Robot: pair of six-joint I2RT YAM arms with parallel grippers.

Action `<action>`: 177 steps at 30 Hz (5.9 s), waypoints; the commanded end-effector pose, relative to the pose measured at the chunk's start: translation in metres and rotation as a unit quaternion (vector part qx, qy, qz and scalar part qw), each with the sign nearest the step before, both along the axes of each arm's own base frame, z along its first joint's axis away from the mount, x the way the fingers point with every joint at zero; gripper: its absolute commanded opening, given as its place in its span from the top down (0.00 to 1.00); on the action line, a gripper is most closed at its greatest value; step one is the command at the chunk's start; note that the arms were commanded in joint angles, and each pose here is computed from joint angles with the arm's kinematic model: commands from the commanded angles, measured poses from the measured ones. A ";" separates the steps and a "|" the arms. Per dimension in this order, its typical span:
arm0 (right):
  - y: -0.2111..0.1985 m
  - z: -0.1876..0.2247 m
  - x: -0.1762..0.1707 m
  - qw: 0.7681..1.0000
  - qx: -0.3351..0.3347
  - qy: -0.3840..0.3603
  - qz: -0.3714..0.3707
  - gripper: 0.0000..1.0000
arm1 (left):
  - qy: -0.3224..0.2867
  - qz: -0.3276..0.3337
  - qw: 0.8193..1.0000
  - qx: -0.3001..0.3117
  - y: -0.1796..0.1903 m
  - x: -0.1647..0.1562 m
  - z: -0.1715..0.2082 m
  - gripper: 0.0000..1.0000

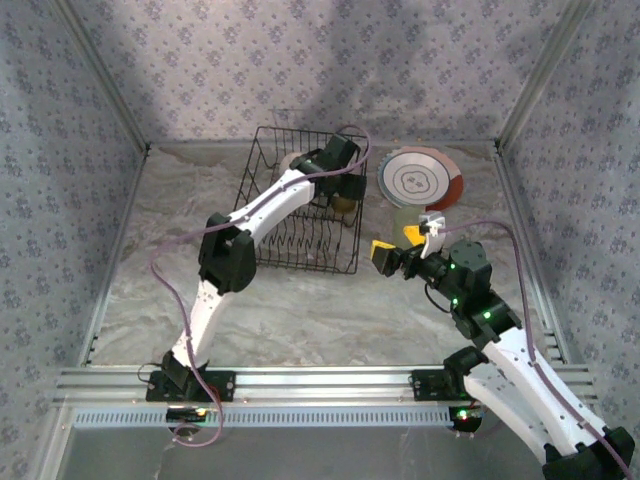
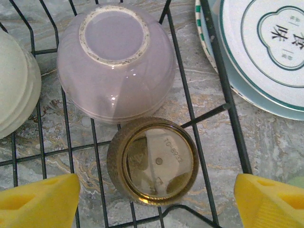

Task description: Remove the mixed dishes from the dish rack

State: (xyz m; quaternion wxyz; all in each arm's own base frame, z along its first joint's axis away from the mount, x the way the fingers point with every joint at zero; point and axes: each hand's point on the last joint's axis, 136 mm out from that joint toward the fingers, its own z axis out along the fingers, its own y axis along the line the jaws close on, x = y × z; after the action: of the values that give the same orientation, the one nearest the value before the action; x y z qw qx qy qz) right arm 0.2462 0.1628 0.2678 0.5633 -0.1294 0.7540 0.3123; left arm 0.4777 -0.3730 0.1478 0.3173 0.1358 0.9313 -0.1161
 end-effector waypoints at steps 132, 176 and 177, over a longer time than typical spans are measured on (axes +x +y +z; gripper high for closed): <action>0.171 0.037 0.009 0.960 0.145 0.064 0.229 0.00 | 0.218 -0.024 0.795 -0.566 0.126 -0.151 0.105 0.42; 0.202 0.048 0.010 0.926 0.227 0.109 0.282 0.84 | 0.208 -0.030 0.803 -0.558 0.128 -0.155 0.106 0.41; 0.203 0.049 0.010 0.926 0.228 0.109 0.282 0.88 | 0.207 -0.030 0.803 -0.557 0.128 -0.155 0.106 0.41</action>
State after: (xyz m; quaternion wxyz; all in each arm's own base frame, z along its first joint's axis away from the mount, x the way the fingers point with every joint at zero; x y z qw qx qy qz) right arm 0.2667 0.3589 0.2690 0.3516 -0.1381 0.7086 0.5959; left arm 0.3216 -0.2441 0.2501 0.1093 -0.0790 0.7443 -0.6541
